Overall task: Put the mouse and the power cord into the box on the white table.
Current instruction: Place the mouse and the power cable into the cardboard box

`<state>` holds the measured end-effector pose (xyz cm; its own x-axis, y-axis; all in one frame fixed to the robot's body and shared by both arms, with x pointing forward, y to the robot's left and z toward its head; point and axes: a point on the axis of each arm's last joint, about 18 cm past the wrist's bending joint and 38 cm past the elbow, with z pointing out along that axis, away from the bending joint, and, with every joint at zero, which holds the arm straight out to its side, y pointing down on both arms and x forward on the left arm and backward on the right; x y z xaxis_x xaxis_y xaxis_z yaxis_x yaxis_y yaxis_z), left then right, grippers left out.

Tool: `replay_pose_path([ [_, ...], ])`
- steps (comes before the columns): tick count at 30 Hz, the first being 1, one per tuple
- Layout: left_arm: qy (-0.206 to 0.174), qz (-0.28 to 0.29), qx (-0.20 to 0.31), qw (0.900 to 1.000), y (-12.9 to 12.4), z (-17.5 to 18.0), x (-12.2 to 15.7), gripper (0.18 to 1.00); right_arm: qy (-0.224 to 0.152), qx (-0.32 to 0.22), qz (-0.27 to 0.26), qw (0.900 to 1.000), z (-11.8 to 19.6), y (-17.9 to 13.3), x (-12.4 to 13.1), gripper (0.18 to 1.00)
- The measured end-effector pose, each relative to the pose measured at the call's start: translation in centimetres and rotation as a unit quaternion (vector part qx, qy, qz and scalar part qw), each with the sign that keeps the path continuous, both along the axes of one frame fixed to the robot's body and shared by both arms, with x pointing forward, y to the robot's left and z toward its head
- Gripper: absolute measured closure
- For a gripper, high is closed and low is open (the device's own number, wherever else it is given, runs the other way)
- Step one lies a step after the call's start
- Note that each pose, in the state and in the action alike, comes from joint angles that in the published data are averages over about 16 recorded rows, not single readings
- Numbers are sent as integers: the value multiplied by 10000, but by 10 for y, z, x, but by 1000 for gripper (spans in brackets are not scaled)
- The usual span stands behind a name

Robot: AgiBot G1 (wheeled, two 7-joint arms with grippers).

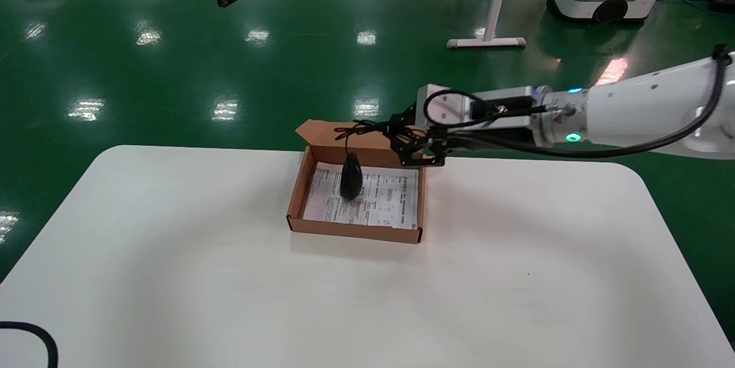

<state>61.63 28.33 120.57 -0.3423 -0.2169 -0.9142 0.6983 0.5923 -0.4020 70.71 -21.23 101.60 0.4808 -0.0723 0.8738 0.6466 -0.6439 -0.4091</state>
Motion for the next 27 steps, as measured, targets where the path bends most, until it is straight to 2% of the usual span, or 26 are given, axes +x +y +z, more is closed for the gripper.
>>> replay_pose_path([
  [15,285,163,181,9993,13,-15,1,954,24,-575,127,9983,-50,46,14,962],
  [27,556,263,332,9976,21,-33,6,954,157,-623,150,9978,-59,57,13,952],
])
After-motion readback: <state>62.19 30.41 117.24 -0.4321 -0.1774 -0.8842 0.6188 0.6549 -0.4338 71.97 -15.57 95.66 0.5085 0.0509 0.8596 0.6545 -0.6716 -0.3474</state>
